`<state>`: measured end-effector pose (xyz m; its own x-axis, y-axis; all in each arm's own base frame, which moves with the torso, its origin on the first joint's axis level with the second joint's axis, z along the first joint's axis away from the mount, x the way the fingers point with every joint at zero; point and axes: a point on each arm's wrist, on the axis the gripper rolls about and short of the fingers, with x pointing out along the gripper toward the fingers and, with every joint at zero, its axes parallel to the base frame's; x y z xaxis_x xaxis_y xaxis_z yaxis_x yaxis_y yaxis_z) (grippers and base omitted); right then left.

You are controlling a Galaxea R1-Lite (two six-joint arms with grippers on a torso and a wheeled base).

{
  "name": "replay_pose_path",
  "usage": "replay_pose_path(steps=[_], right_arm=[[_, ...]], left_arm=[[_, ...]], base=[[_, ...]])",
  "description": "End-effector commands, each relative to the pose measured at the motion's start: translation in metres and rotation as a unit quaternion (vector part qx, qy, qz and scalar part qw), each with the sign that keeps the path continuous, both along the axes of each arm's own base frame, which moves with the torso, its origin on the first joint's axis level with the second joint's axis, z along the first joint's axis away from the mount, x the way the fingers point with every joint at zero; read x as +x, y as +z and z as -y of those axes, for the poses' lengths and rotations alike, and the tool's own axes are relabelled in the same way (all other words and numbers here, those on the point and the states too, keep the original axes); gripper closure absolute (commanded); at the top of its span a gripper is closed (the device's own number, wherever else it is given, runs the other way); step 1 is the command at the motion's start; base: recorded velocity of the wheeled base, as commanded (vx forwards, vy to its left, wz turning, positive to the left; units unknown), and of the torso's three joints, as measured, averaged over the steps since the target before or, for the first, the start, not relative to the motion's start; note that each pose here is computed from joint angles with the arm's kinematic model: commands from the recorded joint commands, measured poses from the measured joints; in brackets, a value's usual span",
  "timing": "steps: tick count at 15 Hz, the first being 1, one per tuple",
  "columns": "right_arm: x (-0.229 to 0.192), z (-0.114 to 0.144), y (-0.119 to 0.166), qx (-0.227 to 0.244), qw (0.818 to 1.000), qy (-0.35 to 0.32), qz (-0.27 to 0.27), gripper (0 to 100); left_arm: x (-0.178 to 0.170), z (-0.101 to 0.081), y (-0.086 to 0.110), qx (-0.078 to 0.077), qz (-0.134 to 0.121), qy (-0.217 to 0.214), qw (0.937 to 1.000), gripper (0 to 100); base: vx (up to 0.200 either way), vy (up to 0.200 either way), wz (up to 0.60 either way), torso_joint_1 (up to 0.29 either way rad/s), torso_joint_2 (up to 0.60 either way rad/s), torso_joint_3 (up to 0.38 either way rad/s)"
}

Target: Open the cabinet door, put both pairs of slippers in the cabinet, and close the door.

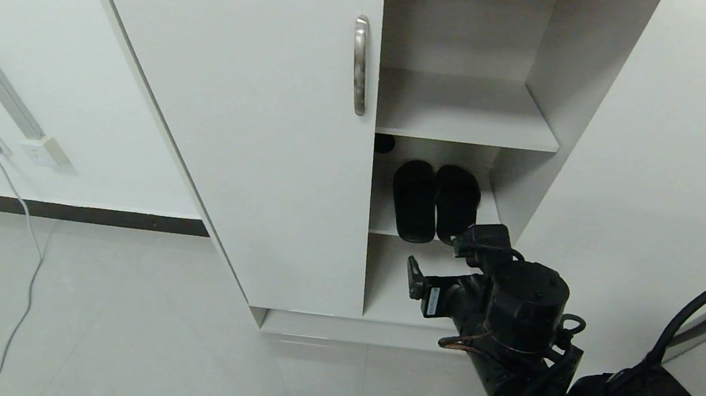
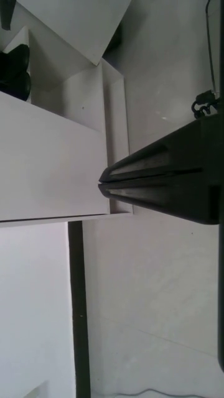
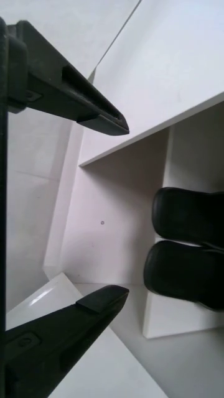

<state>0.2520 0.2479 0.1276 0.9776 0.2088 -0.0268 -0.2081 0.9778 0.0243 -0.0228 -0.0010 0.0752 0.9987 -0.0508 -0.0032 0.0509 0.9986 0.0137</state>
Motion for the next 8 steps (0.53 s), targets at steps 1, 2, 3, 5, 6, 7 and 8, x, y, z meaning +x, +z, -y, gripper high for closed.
replay_pose_path(steps=[1,2,3,5,6,7,8], right_arm=[[-0.0010,0.0013,0.0008,-0.001,1.000,0.000,0.000,0],[-0.0010,0.0013,0.0008,-0.001,1.000,0.000,0.000,0],[-0.0016,0.0011,0.0005,-0.001,1.000,0.001,0.000,0],[-0.0030,0.0034,-0.0037,-0.009,1.000,0.000,-0.006,0],[-0.0032,0.0036,-0.0040,-0.011,1.000,0.000,-0.007,0],[-0.0038,0.0042,-0.0041,-0.010,1.000,0.000,-0.006,0],[-0.0046,0.0050,-0.0026,-0.009,1.000,0.001,-0.005,0]], left_arm=[[0.0001,0.0000,0.0000,0.000,-0.001,0.000,1.0000,100],[0.0001,0.0000,0.0000,0.001,-0.001,0.000,1.0000,100],[0.0001,0.0000,0.0000,0.000,-0.001,0.000,1.0000,100],[0.0001,0.0000,0.0000,0.000,-0.001,0.000,1.0000,100],[0.0001,0.0000,0.0000,0.000,-0.001,0.000,1.0000,100],[0.0001,0.0000,0.0000,0.000,-0.001,0.000,1.0000,100],[0.0001,0.0000,0.0000,0.000,-0.001,0.001,1.0000,100]], base=[[0.000,0.000,0.00,0.002,0.00,0.159],[0.000,0.000,0.00,0.002,0.01,0.168],[0.000,0.000,0.00,-0.002,0.00,0.198],[0.000,0.000,0.00,0.002,0.00,0.195],[0.000,0.000,0.00,-0.007,0.00,0.198],[0.000,0.000,0.00,0.002,0.01,0.203],[0.000,0.000,0.00,0.007,0.00,0.203]])
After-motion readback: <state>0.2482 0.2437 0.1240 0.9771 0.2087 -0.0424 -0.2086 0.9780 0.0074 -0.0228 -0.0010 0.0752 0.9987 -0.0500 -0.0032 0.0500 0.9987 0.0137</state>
